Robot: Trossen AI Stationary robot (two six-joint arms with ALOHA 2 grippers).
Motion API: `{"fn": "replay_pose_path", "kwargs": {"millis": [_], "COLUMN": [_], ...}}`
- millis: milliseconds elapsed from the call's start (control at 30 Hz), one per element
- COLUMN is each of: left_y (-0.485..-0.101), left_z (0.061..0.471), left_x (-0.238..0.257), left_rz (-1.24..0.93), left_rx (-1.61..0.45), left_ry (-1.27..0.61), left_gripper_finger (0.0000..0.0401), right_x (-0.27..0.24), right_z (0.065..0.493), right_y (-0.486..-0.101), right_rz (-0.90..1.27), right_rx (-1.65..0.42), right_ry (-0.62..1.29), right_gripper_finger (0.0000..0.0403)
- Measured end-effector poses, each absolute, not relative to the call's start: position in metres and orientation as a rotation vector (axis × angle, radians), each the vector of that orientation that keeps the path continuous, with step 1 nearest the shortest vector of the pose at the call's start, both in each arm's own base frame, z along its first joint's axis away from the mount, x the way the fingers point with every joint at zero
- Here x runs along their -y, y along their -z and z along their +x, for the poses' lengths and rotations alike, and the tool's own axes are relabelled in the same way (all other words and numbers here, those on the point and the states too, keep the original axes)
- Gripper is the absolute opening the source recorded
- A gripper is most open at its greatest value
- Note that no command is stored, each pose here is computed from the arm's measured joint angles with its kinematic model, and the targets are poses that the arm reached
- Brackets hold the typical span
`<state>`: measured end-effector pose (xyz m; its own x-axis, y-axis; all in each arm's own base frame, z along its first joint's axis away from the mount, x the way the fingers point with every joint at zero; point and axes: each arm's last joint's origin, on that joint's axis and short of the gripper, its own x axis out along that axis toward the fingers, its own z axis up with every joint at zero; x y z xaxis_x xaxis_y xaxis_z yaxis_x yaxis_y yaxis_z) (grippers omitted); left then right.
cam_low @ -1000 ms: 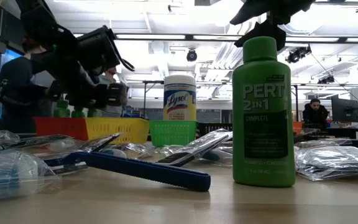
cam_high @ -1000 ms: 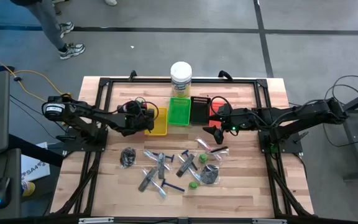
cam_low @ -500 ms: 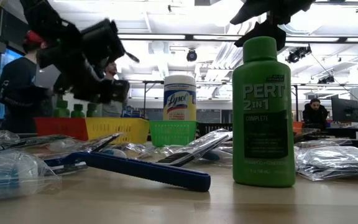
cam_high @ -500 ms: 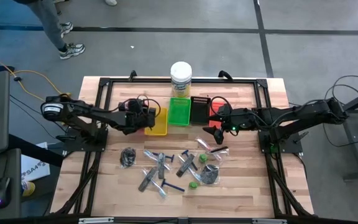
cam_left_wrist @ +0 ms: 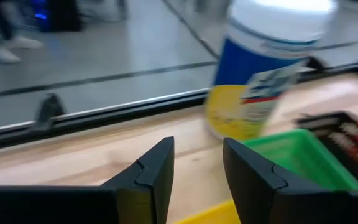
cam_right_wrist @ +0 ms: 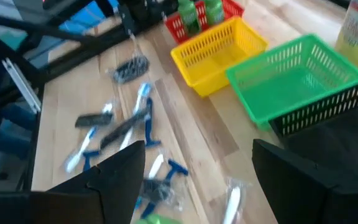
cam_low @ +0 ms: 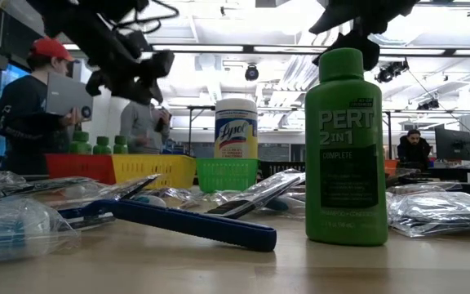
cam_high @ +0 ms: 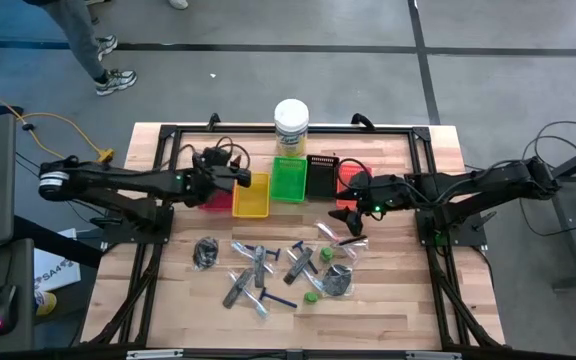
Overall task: Pick & Place Travel size toiletries
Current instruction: Put the green shampoo bottle into the red bin
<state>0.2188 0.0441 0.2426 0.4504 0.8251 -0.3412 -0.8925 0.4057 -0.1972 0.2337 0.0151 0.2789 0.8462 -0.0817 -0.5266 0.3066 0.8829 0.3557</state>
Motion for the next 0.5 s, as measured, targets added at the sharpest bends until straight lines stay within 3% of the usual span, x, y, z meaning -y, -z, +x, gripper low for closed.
{"fn": "replay_pose_path", "kwargs": {"millis": [200,500], "left_y": [-0.262,-0.271], "left_z": [0.206,0.2], "left_x": [-0.038,-0.023], "left_rz": [-0.412,-0.399], "left_rx": [-0.202,-0.174], "left_ry": [-0.899,-0.822], "left_gripper_finger": [0.0132,0.0132], "right_x": [-0.022,-0.054], "right_z": [0.229,0.227], "right_y": [-0.271,-0.262], "right_rz": [0.422,0.301], "right_rx": [-0.621,-0.631], "right_ry": [0.207,0.283], "right_gripper_finger": [0.0283,0.0283]}}
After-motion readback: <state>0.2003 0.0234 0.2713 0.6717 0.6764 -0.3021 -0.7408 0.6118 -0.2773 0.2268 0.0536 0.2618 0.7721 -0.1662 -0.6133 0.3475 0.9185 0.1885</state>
